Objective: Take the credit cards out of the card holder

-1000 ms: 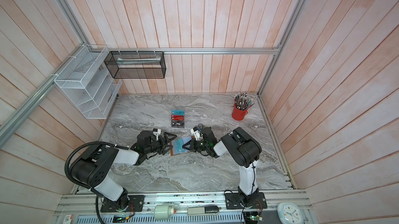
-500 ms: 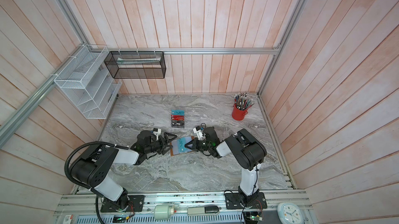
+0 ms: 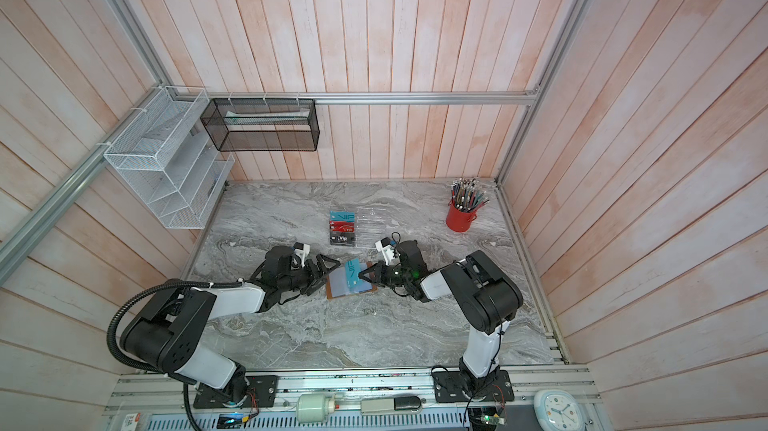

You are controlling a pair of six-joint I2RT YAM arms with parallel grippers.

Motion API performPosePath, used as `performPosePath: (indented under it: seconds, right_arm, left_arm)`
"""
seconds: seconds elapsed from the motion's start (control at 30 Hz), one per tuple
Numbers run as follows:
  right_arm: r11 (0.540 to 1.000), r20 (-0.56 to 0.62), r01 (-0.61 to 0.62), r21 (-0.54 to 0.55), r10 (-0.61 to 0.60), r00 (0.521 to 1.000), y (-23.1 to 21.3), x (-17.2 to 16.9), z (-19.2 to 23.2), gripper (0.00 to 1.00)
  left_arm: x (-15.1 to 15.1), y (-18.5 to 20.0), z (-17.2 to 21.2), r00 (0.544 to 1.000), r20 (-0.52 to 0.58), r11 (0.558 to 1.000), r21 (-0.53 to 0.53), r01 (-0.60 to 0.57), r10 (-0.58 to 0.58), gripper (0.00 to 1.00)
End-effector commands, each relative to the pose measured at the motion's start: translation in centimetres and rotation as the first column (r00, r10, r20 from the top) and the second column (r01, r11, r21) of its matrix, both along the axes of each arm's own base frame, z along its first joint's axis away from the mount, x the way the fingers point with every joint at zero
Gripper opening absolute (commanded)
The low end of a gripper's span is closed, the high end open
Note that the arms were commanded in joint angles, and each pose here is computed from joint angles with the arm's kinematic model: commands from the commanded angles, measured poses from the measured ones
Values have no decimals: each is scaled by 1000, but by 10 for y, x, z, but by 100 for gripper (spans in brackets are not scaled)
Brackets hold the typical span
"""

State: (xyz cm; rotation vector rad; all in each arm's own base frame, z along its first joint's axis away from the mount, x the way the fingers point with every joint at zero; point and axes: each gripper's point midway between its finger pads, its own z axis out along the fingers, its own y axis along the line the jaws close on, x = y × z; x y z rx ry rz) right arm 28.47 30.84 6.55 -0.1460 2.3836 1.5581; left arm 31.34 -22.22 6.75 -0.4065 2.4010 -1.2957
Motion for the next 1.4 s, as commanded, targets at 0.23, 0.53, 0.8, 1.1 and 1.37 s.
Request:
performPosePath:
  seconds: [0.23, 0.53, 0.8, 1.1, 1.37]
  right_arm:
    - [999, 66, 1, 38, -4, 998, -7, 2, 30, 0]
    - [986, 169, -55, 157, 28, 985, -3, -5, 86, 0]
    - [973, 186, -79, 217, 39, 982, -9, -3, 102, 0]
    - [954, 191, -133, 267, 83, 978, -5, -6, 106, 0]
    - [947, 204, -156, 281, 100, 974, -5, -10, 106, 0]
  left_arm:
    - [21, -18, 47, 970, 214, 988, 128, 88, -114, 100]
    - [22, -39, 85, 906, 374, 980, 86, 180, -199, 100]
    - [7, -47, 120, 829, 508, 967, 31, 254, -234, 99]
    - [-1, -52, 122, 802, 531, 951, 27, 307, -274, 93]
    - [-5, -58, 125, 784, 546, 936, 0, 352, -295, 73]
